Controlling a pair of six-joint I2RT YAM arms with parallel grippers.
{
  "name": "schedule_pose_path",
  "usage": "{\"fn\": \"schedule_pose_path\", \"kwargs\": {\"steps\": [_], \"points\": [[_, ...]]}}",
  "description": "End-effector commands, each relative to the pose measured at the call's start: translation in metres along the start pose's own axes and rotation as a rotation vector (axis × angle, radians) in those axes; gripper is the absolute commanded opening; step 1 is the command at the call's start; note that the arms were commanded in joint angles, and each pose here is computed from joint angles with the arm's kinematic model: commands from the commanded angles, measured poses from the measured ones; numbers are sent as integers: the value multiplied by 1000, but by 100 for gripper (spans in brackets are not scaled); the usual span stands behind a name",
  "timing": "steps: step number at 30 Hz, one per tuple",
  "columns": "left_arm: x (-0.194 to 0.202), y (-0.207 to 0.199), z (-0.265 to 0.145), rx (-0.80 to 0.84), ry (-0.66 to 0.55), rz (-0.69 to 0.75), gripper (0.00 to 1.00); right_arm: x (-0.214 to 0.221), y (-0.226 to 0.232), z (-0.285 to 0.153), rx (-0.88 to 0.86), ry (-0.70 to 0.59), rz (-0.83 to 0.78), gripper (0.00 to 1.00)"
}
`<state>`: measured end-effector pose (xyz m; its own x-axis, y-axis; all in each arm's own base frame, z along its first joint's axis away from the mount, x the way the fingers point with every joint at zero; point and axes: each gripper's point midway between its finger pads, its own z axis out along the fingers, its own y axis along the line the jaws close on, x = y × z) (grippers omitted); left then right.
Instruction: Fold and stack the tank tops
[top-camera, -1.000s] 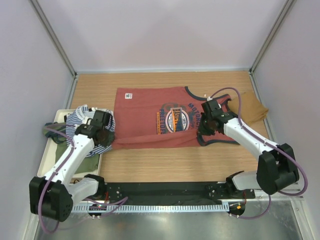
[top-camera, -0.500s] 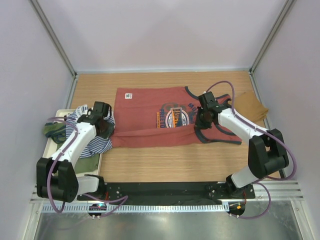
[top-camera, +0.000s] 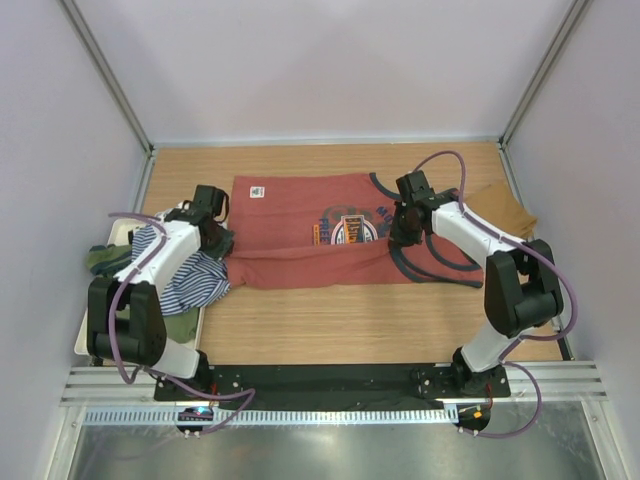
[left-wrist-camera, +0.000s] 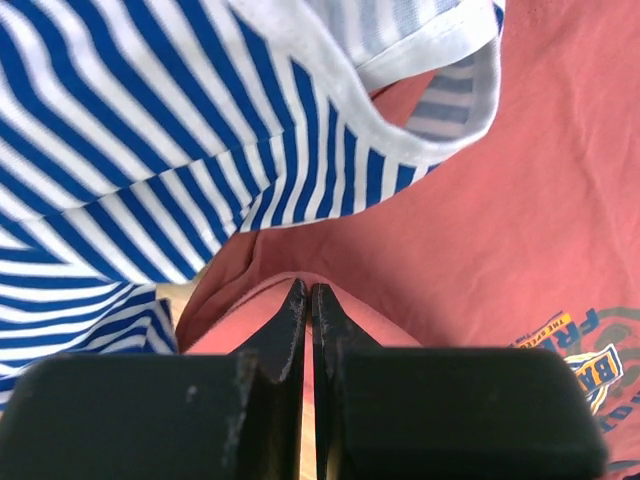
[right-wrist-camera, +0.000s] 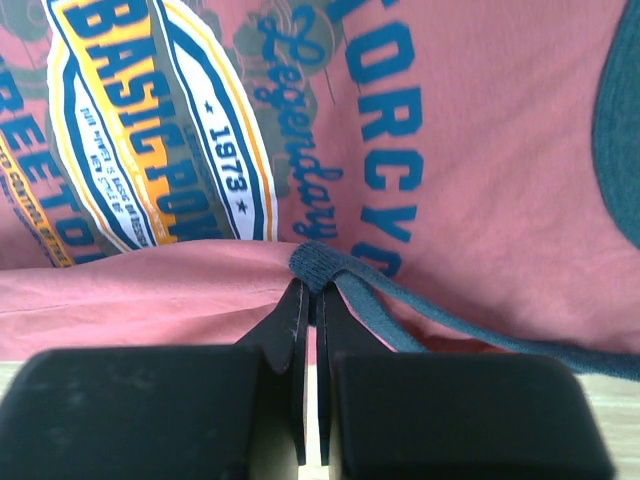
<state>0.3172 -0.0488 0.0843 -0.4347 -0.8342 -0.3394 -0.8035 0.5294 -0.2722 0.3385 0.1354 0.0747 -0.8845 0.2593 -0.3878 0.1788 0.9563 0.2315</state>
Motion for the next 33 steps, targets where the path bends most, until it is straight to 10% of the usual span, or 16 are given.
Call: {"fn": "schedule_pose_path", "kwargs": {"steps": [1, 17, 25, 33], "points": [[-16, -19, 3, 30, -39, 4, 0, -23, 5, 0, -2, -52, 5, 1], [-32, -46, 39, 38, -101, 43, 8, -37, -1, 35, 58, -44, 47, 5], [-45, -64, 29, 84, -161, 128, 67, -60, 4, 9, 21, -185, 87, 45], [-45, -44, -19, 68, -334, 215, 74, -21, 6, -33, -80, -193, 18, 47]]}}
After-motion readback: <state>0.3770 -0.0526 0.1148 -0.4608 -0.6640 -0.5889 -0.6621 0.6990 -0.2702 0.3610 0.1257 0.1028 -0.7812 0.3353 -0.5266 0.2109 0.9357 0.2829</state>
